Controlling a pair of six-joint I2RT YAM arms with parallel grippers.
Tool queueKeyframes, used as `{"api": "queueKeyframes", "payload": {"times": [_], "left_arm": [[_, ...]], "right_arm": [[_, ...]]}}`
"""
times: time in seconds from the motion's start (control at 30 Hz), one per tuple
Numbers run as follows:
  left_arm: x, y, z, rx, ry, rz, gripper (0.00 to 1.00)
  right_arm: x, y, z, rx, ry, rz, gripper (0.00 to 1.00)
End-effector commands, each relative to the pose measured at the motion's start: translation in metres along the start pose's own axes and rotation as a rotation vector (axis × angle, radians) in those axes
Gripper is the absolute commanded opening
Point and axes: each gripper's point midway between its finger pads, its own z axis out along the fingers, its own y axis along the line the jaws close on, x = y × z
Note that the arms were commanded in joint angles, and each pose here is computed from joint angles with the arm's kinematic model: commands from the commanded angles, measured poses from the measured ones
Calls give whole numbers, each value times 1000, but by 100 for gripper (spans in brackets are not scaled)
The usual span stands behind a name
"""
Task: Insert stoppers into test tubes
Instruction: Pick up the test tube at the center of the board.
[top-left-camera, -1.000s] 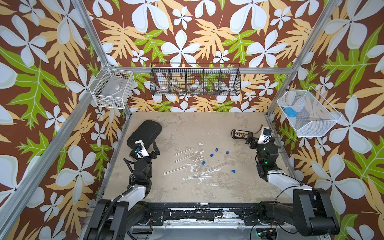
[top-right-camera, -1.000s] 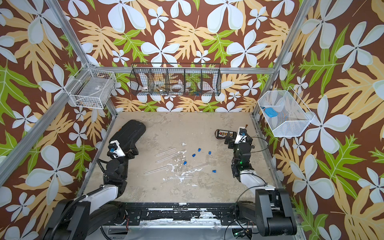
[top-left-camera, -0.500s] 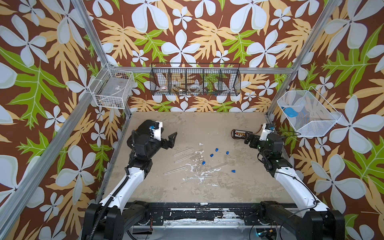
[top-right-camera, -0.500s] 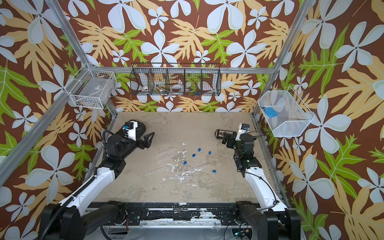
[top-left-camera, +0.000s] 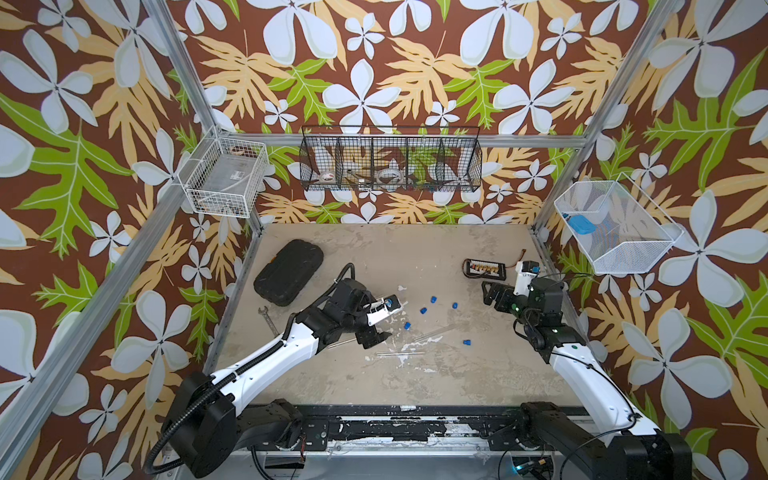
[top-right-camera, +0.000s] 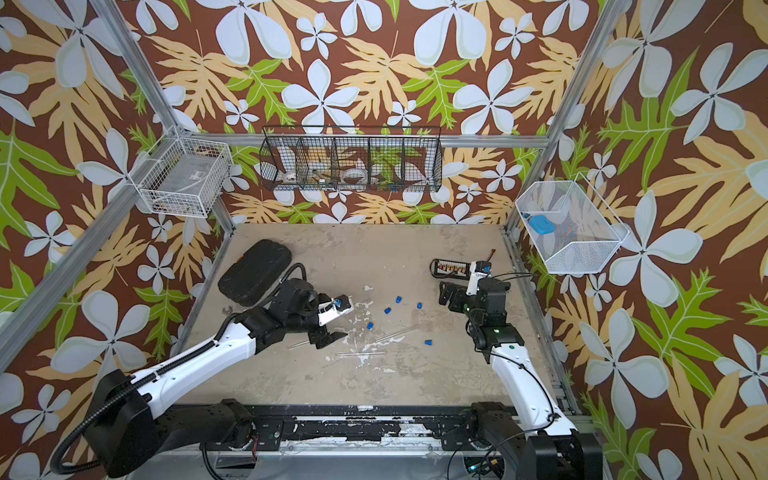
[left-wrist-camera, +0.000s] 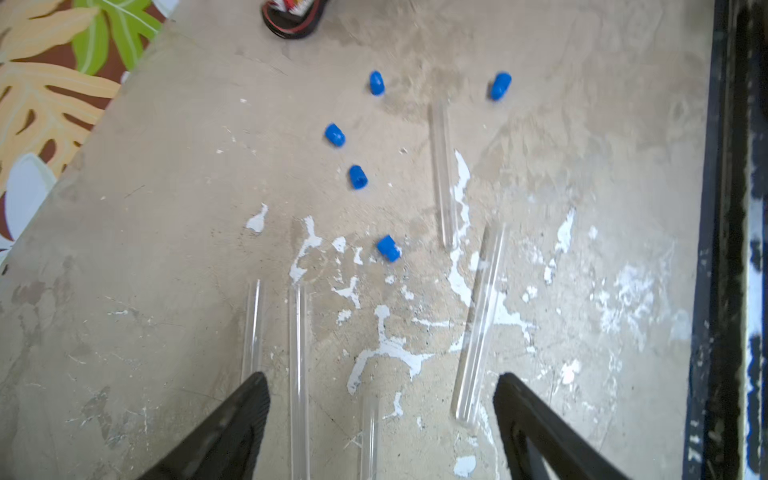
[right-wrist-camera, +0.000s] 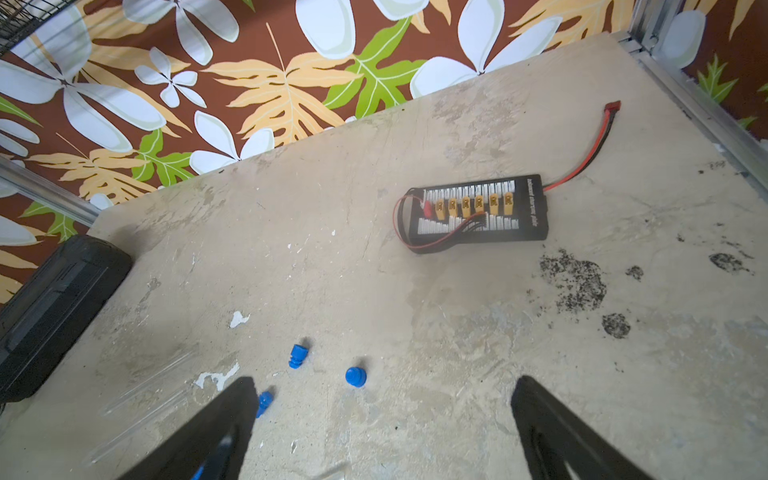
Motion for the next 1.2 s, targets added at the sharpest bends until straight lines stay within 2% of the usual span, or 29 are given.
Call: {"api": "queueKeyframes", "payload": {"times": [0.0,0.13,0.33,0.73,1.17], "left_arm": [[10,-19,11,65,101,117,84],[13,-40,36,148,224,176,74],[32,-58,65,223,385,205,56],[33,-73,93,265,438,209,46],[50,-77,101,280,510,193,36]], "right_arm": [[0,2,0,-10,6,-9,98],[-2,1,-2,-1,-3,-13,97],[-3,-2,-5,19,-11,-19,97],[-3,-2,-7,21,-17,-20,97],[-3,-3,-8,24,-20,-18,97]]}}
